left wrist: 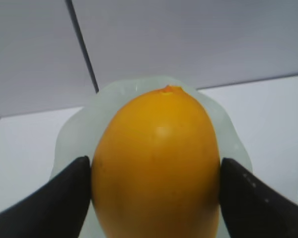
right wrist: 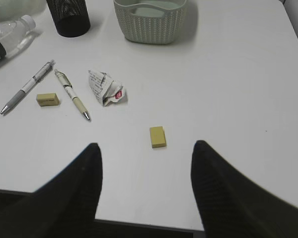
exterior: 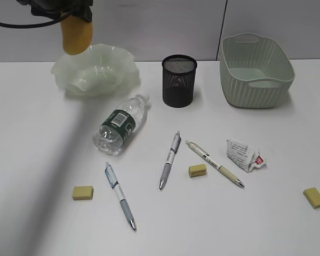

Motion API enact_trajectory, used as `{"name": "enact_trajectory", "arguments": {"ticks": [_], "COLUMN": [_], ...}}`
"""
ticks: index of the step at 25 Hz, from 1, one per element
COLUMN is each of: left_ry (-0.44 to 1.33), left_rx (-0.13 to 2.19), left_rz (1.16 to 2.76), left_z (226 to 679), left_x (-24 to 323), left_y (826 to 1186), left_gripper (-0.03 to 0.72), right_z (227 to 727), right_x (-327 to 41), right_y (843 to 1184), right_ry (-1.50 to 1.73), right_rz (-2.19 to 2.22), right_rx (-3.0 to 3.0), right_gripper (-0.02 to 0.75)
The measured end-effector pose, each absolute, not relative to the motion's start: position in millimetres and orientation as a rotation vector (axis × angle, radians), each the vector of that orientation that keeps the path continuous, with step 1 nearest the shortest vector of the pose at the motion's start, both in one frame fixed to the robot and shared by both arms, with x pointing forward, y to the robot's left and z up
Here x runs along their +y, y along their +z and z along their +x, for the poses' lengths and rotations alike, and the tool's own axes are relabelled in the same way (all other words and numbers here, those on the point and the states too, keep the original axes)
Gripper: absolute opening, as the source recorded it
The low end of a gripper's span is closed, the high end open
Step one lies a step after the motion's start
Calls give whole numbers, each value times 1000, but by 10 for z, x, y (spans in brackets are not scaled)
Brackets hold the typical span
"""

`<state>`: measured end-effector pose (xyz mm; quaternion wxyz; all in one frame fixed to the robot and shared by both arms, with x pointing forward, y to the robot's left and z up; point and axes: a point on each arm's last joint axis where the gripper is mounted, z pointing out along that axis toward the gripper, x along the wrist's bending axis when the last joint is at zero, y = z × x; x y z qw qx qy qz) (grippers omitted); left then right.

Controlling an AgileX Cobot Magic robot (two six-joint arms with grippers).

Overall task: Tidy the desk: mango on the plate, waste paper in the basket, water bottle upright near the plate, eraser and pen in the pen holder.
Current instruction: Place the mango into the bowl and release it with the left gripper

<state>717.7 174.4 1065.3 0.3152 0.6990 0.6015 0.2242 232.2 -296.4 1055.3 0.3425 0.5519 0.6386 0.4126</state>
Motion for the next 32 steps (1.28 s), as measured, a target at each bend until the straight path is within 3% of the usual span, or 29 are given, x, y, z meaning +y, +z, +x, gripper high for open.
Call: {"name": "enact_trajectory", "arguments": {"ticks": [12, 32], "left_ry": [628, 509], "left_rx": [1561, 1697], "left_rz": [1792, 1931], "left_z": [7634, 7604], "left_x": [1705, 1748], "left_y": [9942, 9495], "left_gripper": [580, 580], "right_z": [2322, 2322], "right_x": [-2964, -2964], "right_y": [10553, 10553], "right_ry": [1072, 1072], "right_rz": [1435, 1435], "right_rx": [1660, 1660], "right_gripper": [457, 457]}}
